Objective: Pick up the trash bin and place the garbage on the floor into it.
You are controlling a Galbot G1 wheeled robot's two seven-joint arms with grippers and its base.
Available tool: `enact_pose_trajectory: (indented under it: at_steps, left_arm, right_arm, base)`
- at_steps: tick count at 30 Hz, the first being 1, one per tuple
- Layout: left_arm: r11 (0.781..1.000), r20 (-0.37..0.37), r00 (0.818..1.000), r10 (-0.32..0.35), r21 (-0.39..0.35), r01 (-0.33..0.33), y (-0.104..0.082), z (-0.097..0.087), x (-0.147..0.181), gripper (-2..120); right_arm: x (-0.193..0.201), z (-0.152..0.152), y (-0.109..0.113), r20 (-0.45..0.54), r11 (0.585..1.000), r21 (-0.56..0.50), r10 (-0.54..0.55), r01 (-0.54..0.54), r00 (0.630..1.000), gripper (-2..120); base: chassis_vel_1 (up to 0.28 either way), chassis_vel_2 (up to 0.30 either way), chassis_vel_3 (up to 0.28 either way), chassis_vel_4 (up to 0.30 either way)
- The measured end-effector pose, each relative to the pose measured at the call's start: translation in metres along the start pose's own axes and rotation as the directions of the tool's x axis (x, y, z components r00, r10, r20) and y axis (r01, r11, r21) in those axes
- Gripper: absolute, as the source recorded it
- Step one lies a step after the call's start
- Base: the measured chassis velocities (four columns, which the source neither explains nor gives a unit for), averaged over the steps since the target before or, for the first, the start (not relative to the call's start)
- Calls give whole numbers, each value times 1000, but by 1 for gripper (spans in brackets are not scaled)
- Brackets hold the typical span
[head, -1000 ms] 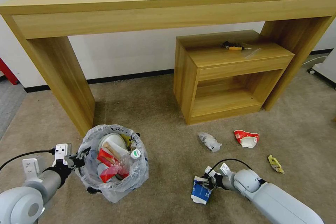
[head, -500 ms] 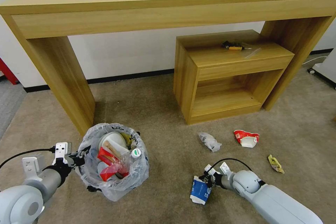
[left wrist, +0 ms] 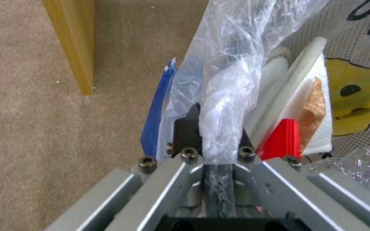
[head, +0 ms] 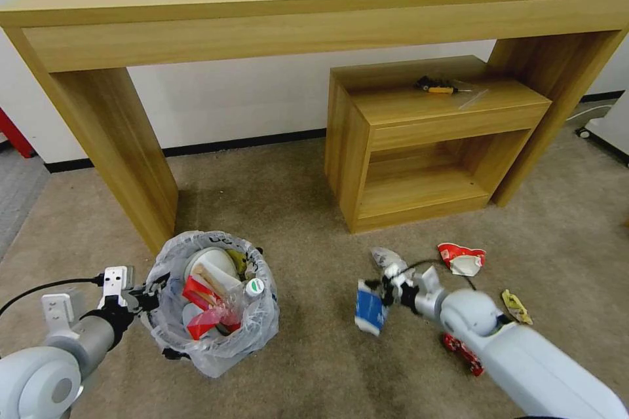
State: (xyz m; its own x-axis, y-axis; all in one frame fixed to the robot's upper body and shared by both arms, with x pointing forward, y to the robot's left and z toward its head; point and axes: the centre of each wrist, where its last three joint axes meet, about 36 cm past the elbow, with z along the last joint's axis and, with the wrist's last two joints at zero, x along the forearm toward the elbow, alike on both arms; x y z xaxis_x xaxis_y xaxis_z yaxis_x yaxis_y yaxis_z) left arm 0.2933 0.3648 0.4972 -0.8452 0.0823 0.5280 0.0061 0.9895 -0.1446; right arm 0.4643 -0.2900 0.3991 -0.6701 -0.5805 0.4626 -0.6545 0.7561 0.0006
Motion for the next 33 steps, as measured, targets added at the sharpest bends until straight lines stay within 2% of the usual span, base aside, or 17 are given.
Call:
enact_pose_trajectory:
  at_steps: [1, 2, 3, 6, 7, 10, 11, 14, 15, 17, 18, 20, 23, 24, 25, 28, 33]
  left_arm:
    - [1000, -1, 1000, -2, 0, 2, 0, 0, 0, 0]
    - [1000, -4, 1000, -3, -1, 3, 0, 0, -2, 0]
    - [1000, -4, 1000, -3, -1, 3, 0, 0, -2, 0]
    - [1000, -12, 1000, -3, 2, 3, -1, 1, -8, 0]
    - [1000, -12, 1000, -3, 2, 3, -1, 1, -8, 0]
    - [1000, -23, 1000, -8, 5, 8, -1, 2, -16, 0]
    - [1000, -23, 1000, -8, 5, 8, -1, 2, -16, 0]
    - [1000, -33, 999, -9, 0, 9, -2, 3, -23, 0]
    - [1000, -33, 999, -9, 0, 9, -2, 3, -23, 0]
    - [1000, -40, 999, -14, -2, 14, -2, 4, -27, 0]
    - [1000, -40, 999, -14, -2, 14, -2, 4, -27, 0]
    - [1000, -46, 999, -14, -4, 14, -3, 4, -30, 0]
    - [1000, -46, 999, -14, -5, 13, -3, 3, -32, 0]
    - [1000, -46, 999, -14, -4, 14, -4, 3, -34, 0]
    - [1000, -46, 999, -14, -4, 14, -4, 3, -34, 0]
    - [1000, -48, 999, -12, -2, 12, -6, 3, -36, 0]
    - [1000, -47, 999, -11, -2, 11, -8, 3, -36, 0]
  right_arm:
    - [4, -12, 0, 32, 1000, 8, -2, 1, 999, 0]
    - [14, -45, 0, 112, 1000, 27, -15, 12, 994, 0]
    - [14, -45, 0, 112, 1000, 27, -15, 12, 994, 0]
    - [20, -98, 5, 222, 997, 46, -64, 55, 973, 0]
    - [20, -98, 5, 222, 997, 46, -64, 55, 973, 0]
    - [14, -166, 21, 336, 982, 101, -182, 157, 924, 0]
    - [14, -166, 21, 336, 982, 101, -182, 157, 924, 0]
    - [-2, -207, 51, 367, 949, 145, -314, 280, 875, 0]
    - [-2, -207, 51, 367, 949, 145, -314, 280, 875, 0]
    - [-14, -218, 72, 357, 925, 168, -380, 341, 853, 0]
    - [-14, -218, 72, 357, 925, 168, -380, 341, 853, 0]
    - [-27, -220, 96, 334, 896, 187, -443, 402, 832, 0]
    - [-35, -217, 110, 314, 880, 194, -473, 433, 823, 0]
    - [-46, -214, 126, 289, 863, 207, -504, 461, 814, 0]
    - [-46, -214, 126, 289, 863, 207, -504, 461, 814, 0]
    - [-67, -208, 159, 245, 829, 232, -557, 510, 794, 0]
    - [-80, -192, 181, 183, 817, 263, -565, 513, 805, 0]
  base:
    - [0, 0, 0, 0]
    - [0, 0, 0, 0]
    - [0, 0, 0, 0]
    - [0, 0, 0, 0]
    - [0, 0, 0, 0]
    - [0, 0, 0, 0]
    - [0, 0, 0, 0]
    - [0, 0, 0, 0]
    - [0, 0, 0, 0]
    - [0, 0, 0, 0]
    - [0, 0, 0, 0]
    - [0, 0, 0, 0]
    - [0, 0, 0, 0]
    - [0, 0, 0, 0]
    - [0, 0, 0, 0]
    - [0, 0, 0, 0]
    - [0, 0, 0, 0]
